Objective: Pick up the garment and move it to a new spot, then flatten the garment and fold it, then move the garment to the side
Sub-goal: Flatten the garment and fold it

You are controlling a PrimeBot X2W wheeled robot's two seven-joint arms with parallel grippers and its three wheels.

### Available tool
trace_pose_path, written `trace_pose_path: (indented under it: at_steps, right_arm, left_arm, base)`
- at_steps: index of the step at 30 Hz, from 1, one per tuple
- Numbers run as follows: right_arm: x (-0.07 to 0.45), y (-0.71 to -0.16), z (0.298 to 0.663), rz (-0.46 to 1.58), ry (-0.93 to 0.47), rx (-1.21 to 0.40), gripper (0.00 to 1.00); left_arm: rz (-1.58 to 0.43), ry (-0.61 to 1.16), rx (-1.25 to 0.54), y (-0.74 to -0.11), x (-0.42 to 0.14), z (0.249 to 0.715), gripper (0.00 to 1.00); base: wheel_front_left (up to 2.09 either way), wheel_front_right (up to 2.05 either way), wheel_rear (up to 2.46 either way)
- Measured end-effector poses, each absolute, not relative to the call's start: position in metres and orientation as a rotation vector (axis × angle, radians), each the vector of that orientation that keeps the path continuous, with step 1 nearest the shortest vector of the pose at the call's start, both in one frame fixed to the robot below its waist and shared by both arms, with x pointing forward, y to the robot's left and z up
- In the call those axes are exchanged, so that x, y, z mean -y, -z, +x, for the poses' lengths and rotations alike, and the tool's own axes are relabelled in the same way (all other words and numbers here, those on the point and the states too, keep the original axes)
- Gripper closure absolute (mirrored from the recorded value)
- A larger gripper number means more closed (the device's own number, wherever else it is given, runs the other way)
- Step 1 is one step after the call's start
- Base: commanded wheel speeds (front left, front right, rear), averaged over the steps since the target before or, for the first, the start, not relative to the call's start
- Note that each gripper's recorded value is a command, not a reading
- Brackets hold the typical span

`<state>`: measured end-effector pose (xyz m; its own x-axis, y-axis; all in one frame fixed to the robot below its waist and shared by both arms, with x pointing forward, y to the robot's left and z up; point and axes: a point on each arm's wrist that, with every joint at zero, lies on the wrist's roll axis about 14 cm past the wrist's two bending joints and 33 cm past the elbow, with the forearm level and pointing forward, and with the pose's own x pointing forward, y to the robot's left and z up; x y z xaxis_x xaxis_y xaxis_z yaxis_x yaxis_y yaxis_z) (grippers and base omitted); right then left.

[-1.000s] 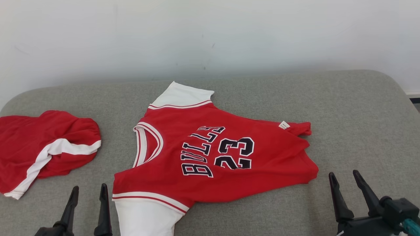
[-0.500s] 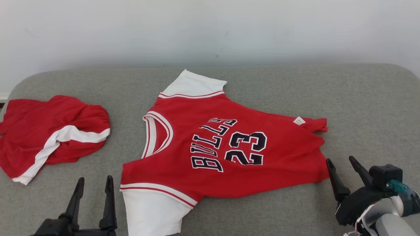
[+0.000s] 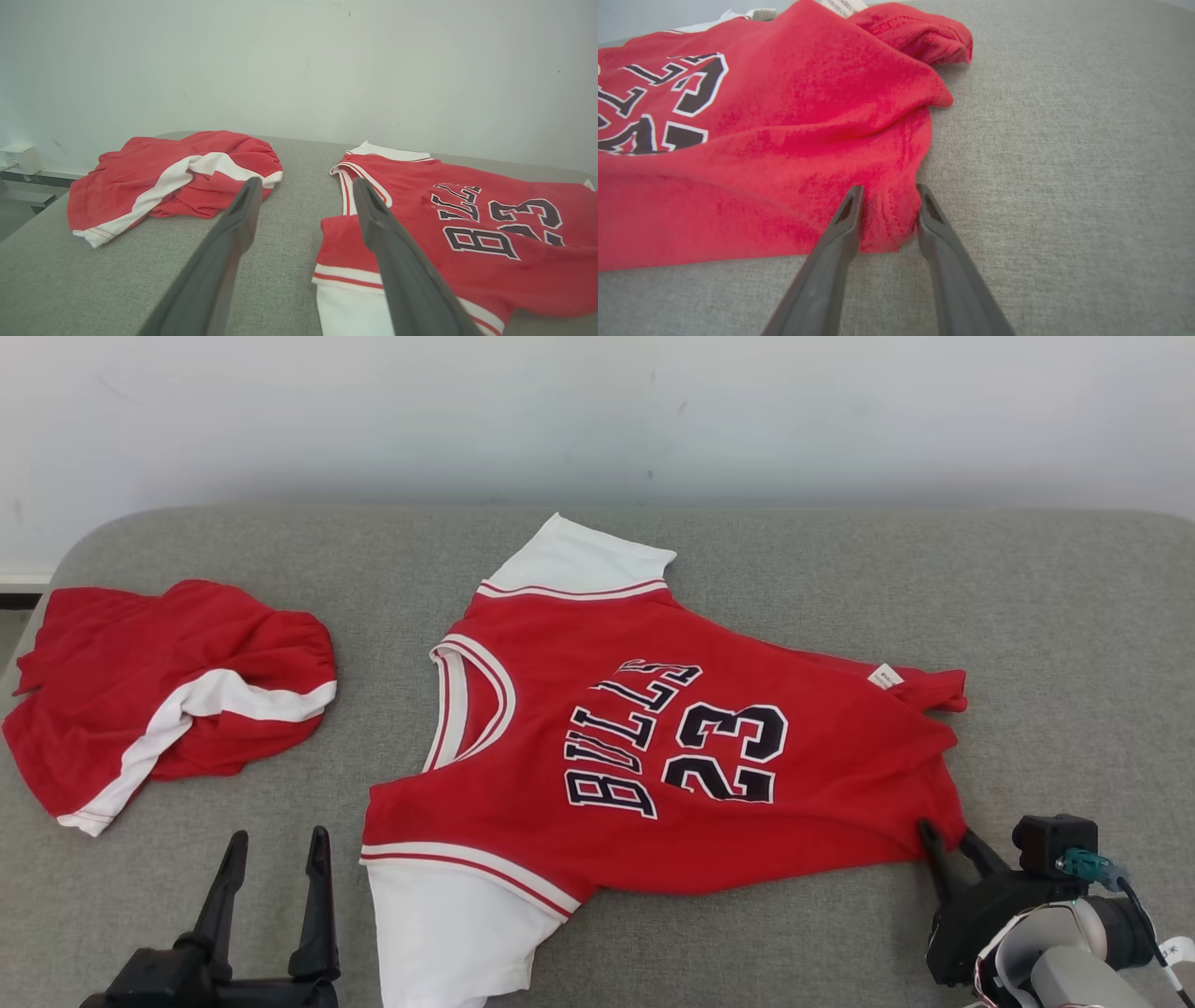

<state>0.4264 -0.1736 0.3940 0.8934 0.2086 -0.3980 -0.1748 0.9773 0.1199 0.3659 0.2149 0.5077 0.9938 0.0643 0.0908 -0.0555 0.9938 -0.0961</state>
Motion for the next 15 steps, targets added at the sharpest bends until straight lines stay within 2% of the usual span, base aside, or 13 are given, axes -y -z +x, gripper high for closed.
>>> trace_pose_path:
  at_steps: [9,15]
  right_arm:
    - [0.171,-0.418,0.427,0.087,-0.225,-0.303,1.00]
    - [0.169,-0.433,0.404,0.113,-0.253,-0.237,1.00]
  left_arm:
    - [-0.096,-0.046,0.100,-0.510,-0.210,0.365,0.00]
    - [-0.098,-0.033,0.099,-0.510,-0.205,0.359,0.00]
  base:
    - [0.00,0.00,0.00]
    - [0.00,0.00,0.00]
